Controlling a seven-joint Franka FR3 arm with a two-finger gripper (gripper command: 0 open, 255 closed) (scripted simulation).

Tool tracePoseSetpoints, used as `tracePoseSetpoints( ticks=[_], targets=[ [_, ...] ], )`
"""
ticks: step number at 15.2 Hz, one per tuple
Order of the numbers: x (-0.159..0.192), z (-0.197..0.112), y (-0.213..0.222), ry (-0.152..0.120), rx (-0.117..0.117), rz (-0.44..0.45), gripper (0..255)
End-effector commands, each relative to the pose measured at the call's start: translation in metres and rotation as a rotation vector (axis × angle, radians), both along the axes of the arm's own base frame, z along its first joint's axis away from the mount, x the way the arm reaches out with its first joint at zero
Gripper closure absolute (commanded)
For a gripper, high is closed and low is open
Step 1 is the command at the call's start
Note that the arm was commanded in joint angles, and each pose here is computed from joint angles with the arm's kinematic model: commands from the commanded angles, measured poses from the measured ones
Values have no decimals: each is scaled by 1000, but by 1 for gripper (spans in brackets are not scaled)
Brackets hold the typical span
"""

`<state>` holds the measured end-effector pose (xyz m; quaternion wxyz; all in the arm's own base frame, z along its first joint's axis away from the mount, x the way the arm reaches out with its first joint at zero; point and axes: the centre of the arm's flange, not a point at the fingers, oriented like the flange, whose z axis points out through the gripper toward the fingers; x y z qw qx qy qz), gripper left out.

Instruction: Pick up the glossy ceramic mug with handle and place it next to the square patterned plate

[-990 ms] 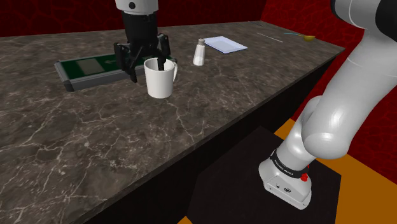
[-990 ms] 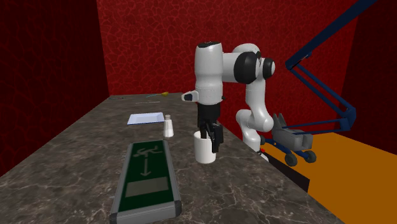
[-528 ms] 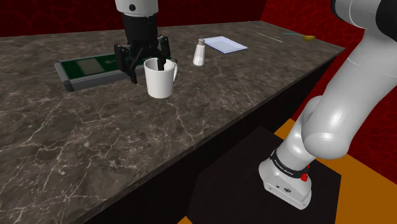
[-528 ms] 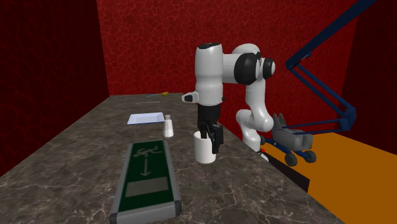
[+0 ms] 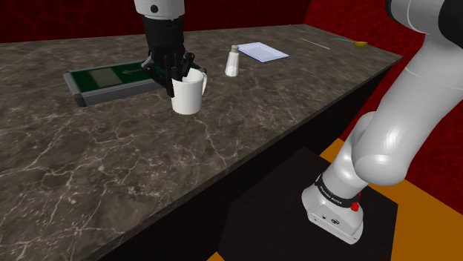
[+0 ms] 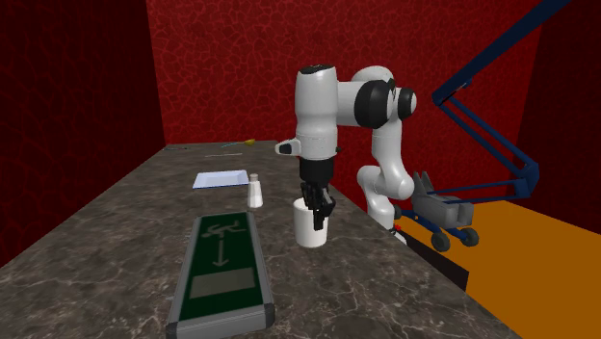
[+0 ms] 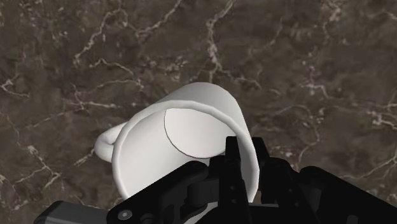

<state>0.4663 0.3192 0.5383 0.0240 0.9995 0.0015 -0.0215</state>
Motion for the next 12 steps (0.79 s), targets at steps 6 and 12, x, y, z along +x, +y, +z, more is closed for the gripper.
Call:
tracePoseSetpoints(
  ticks=[6, 12],
  targets=[
    [0, 21, 0, 0, 0, 0, 255],
    [0, 53, 0, 0, 0, 0, 255]
  ],
)
